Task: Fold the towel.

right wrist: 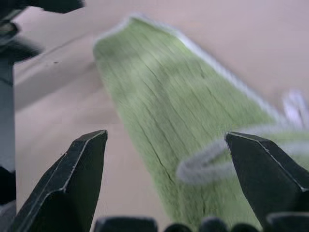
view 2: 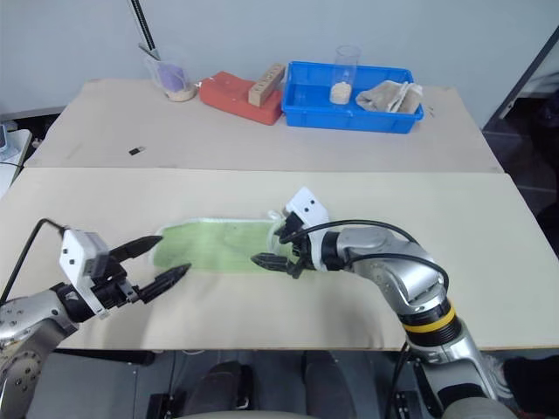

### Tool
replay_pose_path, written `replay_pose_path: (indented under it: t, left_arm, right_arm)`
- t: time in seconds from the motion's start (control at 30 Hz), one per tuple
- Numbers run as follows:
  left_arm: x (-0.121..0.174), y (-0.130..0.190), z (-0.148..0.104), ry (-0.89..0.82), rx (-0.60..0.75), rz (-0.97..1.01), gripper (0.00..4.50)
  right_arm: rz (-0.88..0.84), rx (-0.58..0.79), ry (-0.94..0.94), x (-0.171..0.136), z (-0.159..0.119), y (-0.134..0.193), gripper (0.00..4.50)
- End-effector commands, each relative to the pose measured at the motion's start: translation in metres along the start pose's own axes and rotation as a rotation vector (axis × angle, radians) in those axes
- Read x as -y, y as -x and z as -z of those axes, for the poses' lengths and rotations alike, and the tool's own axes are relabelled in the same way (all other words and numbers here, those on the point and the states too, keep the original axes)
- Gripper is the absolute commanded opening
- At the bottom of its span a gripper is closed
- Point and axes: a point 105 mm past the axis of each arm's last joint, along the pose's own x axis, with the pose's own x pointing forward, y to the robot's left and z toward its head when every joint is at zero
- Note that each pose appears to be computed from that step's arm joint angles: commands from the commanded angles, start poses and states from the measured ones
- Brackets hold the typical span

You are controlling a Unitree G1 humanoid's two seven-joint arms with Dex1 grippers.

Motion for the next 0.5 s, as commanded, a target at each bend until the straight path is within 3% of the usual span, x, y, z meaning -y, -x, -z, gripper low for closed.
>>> replay_pose_path:
  t: [0.03, 0.23, 0.5]
  left_arm:
    - [-0.011, 0.012, -0.009, 0.128, 0.102, -0.207, 4.50]
    - [-0.017, 0.037, 0.031, 0.415, 0.035, -0.513, 4.50]
    - [0.001, 0.010, 0.049, 0.587, -0.058, -0.562, 4.50]
  right_arm:
    - [-0.047, 0.068, 0.148, -0.005, -0.025, 0.003, 4.13]
    - [-0.093, 0.113, 0.260, 0.000, -0.049, 0.006, 4.13]
    - [-0.288, 0.095, 0.356, -0.014, -0.061, 0.025, 4.13]
